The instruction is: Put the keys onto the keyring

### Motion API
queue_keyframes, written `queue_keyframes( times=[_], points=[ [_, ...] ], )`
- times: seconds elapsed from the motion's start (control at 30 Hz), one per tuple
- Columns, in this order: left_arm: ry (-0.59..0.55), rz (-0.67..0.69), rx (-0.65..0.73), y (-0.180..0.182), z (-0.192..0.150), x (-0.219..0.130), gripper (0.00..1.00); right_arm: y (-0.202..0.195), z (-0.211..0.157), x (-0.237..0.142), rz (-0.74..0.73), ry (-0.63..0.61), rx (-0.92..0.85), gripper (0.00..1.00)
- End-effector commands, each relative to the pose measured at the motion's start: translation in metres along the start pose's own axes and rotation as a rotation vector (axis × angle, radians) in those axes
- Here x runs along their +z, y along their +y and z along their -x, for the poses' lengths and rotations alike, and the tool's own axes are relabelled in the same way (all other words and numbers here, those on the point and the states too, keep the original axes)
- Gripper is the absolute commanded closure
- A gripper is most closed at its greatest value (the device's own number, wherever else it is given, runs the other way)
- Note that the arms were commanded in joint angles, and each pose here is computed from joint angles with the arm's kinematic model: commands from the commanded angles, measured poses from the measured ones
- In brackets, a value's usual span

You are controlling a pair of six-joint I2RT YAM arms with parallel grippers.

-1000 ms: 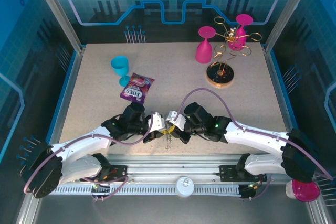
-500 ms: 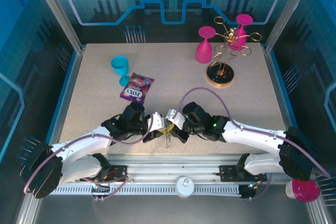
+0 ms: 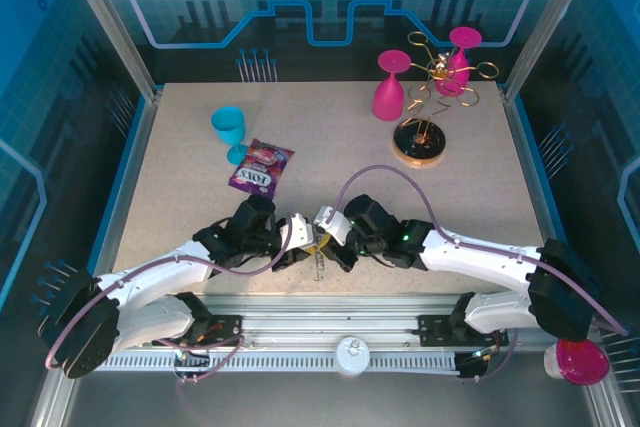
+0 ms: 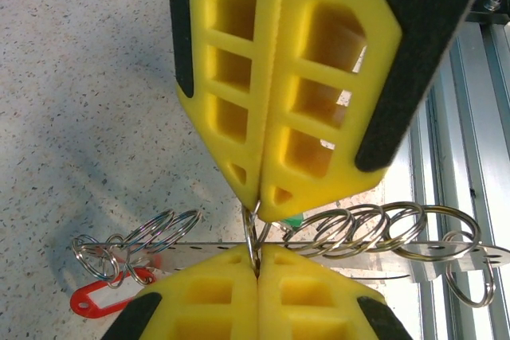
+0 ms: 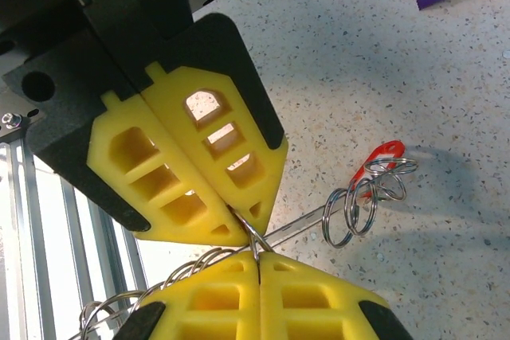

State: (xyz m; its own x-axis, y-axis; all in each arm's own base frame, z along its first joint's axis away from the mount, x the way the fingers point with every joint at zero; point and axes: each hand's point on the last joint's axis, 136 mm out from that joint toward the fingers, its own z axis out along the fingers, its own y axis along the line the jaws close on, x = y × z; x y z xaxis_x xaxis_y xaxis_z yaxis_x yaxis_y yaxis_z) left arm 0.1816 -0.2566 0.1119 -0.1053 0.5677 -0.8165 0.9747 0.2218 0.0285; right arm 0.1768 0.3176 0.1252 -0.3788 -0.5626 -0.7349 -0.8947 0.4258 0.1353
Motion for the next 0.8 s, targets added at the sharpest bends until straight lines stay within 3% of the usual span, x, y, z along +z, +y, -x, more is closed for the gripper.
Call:
queue_keyframes(
  times=[0.0, 0.77],
  points=[
    [-0.089, -0.059, 0.078, -0.010, 0.029, -0.006, 1.00, -0.008, 0.030, -0.002, -0.051, -0.099, 0.016, 1.00],
    [-0.132, -0.082, 0.150, -0.020, 0.030, -0.011, 1.00, 0.008, 0.017, -0.013, 0.046, -0.132, -0.090, 1.00]
  ],
)
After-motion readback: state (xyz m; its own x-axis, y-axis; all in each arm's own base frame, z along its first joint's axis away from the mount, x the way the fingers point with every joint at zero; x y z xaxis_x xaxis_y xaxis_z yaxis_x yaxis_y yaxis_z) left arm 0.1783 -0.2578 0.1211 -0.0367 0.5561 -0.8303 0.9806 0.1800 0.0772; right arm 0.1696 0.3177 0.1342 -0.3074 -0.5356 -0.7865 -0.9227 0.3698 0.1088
